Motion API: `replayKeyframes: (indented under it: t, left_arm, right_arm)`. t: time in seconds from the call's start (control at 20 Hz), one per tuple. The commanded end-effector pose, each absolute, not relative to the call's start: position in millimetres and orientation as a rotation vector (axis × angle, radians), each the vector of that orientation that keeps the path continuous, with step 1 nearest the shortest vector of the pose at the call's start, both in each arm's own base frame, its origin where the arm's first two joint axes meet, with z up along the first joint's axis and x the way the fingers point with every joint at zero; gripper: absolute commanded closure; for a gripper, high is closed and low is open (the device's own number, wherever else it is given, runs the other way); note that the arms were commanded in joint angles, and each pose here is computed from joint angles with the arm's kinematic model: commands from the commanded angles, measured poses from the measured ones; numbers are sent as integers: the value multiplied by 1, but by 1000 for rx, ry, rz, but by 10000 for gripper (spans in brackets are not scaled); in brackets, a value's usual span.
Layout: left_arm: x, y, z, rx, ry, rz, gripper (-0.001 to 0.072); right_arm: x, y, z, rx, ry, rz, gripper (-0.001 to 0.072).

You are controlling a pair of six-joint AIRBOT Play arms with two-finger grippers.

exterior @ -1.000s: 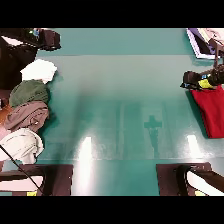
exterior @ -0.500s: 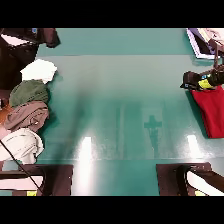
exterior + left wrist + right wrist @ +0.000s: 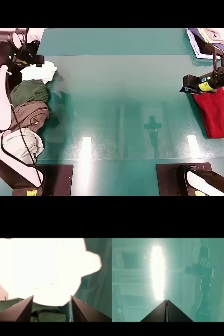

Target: Fold the shirts.

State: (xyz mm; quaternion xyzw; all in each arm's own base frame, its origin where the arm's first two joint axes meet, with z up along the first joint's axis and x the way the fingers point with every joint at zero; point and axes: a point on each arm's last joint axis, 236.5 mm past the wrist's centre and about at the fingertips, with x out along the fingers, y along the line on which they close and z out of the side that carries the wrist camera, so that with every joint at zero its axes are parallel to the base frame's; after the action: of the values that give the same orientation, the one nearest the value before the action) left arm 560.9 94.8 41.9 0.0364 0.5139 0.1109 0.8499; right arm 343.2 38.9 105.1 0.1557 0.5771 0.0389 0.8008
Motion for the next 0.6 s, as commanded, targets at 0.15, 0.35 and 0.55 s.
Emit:
replayKeyframes:
  t: [0.15, 0.35, 0.55]
  left_arm:
    - [569, 118, -26, 65, 1161, 258, 160]
    - [567, 115, -28, 52, 1175, 251, 678]
    - [577, 61, 9, -63, 1123, 59, 684]
  right_arm:
    - [339, 40, 104, 332, 1255, 85, 696]
    - [339, 40, 104, 333, 1254, 86, 696]
    - [333, 48, 106, 355, 1277, 118, 696]
